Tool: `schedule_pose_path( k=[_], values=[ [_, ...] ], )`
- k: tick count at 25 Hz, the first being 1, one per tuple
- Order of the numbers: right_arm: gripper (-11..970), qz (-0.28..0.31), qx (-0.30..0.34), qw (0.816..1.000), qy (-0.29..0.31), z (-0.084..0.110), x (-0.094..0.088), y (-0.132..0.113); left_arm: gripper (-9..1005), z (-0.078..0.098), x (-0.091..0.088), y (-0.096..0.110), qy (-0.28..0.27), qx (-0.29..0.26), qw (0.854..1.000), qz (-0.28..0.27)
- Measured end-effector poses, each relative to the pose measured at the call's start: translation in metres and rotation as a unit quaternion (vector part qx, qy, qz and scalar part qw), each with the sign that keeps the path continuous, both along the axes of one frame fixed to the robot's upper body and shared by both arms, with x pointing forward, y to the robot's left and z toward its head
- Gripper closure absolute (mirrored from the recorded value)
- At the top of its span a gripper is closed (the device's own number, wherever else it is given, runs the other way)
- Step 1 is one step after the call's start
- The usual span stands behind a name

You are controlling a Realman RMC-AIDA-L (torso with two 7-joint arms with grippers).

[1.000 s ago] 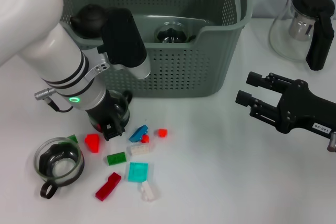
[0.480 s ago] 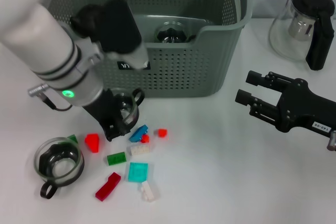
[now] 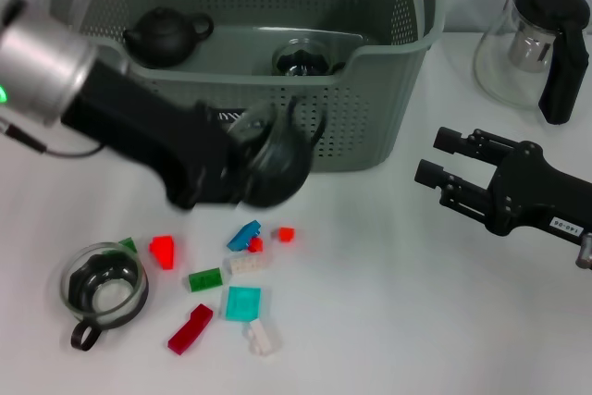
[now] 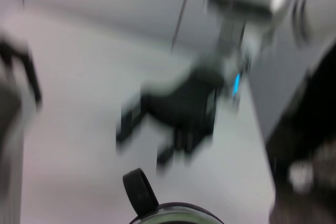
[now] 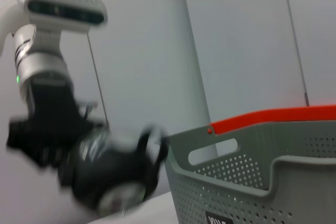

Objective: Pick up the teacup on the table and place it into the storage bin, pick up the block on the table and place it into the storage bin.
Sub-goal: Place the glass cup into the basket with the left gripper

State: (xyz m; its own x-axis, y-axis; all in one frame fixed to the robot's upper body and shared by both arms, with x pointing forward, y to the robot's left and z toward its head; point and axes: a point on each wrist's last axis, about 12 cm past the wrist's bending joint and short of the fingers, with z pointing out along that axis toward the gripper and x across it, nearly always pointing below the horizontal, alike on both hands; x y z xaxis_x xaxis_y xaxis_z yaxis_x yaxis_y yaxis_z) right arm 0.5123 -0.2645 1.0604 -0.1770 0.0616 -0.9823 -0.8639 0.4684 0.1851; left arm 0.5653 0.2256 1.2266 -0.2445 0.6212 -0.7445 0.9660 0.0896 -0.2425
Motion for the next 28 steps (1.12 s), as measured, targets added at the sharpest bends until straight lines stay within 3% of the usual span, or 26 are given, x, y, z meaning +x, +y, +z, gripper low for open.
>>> schedule_pose_path(
  k=[2, 5, 15, 20, 28],
  values=[
    [378, 0.000, 0.002, 1.000, 0.001, 0.000, -0.001, 0.000, 940, 0.009, 0.006, 0.001, -0.009, -0.065, 0.998, 0.016],
    [378, 0.002, 0.004, 1.000, 0.000, 0.000, -0.001, 0.001, 937, 0.019, 0.022, -0.005, -0.027, -0.094, 0.992, 0.074],
    [379, 0.005, 0.015, 1.000, 0.001, 0.000, -0.004, 0.002, 925, 0.028, 0.089, -0.050, -0.072, -0.001, 0.965, 0.254],
    [379, 0.003, 0.014, 1.000, 0.002, -0.001, -0.005, 0.001, 919, 0.017, 0.115, -0.060, -0.090, 0.050, 0.946, 0.308],
    [380, 0.002, 0.012, 1.000, 0.002, -0.001, -0.004, 0.001, 909, -0.023, 0.138, -0.079, -0.111, 0.133, 0.921, 0.349]
  ],
)
